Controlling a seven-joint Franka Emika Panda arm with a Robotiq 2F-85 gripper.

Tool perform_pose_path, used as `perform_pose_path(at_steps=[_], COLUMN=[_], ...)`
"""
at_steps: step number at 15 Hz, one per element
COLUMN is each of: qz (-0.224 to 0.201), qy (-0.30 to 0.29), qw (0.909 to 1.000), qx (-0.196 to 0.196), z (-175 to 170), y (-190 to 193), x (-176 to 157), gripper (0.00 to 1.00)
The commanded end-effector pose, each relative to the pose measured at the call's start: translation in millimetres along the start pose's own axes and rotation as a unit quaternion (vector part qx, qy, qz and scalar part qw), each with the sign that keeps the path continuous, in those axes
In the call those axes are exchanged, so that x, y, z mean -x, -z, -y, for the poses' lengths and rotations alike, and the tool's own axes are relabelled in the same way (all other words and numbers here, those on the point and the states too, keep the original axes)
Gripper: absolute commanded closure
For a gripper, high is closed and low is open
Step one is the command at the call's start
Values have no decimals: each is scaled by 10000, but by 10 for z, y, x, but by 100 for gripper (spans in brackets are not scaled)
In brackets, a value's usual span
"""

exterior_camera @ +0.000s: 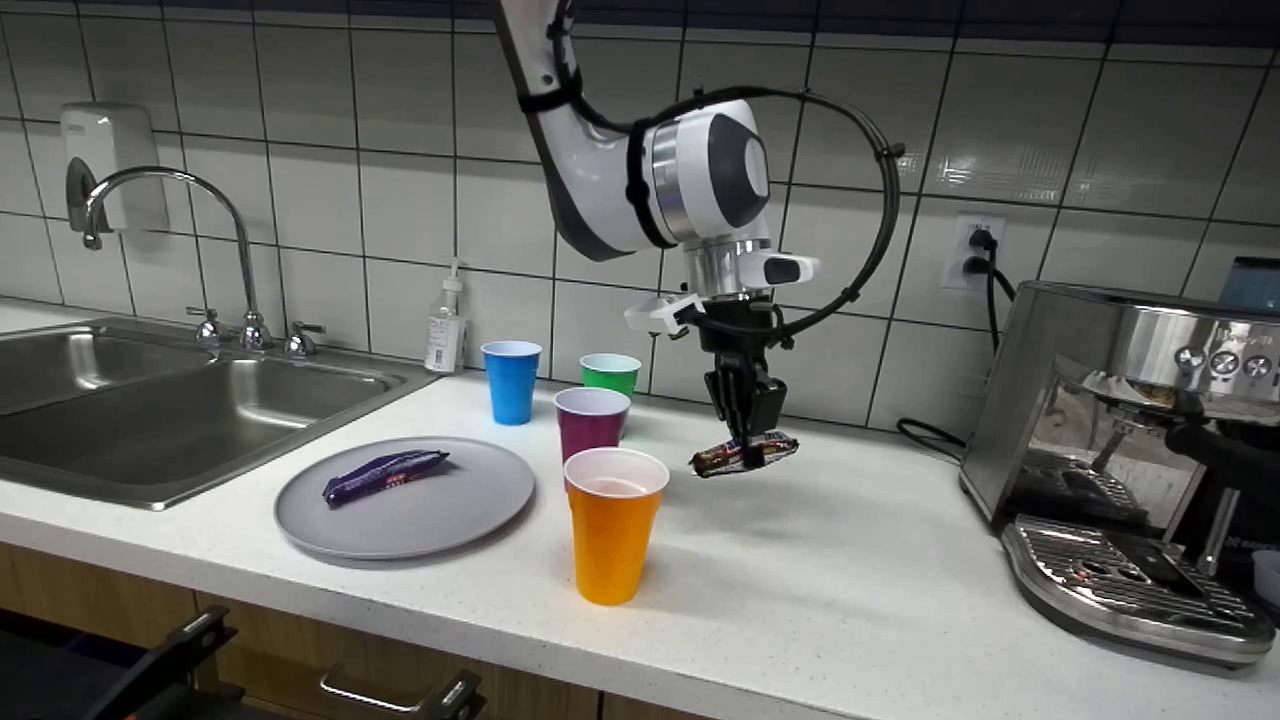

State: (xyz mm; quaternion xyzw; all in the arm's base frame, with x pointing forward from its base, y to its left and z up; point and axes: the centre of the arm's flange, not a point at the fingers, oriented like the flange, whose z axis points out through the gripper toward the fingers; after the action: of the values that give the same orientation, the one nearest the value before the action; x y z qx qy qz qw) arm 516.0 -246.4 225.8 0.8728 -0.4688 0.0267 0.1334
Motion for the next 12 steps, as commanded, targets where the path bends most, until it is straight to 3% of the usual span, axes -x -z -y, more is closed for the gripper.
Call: perform_pose_path(at_steps=[1,12], qz=[62,368], qy=[-76,-390], qw=[9999,9984], qx=[-60,-199], z=[115,131], y=[-261,-611], x=[-66,69], gripper=[96,96])
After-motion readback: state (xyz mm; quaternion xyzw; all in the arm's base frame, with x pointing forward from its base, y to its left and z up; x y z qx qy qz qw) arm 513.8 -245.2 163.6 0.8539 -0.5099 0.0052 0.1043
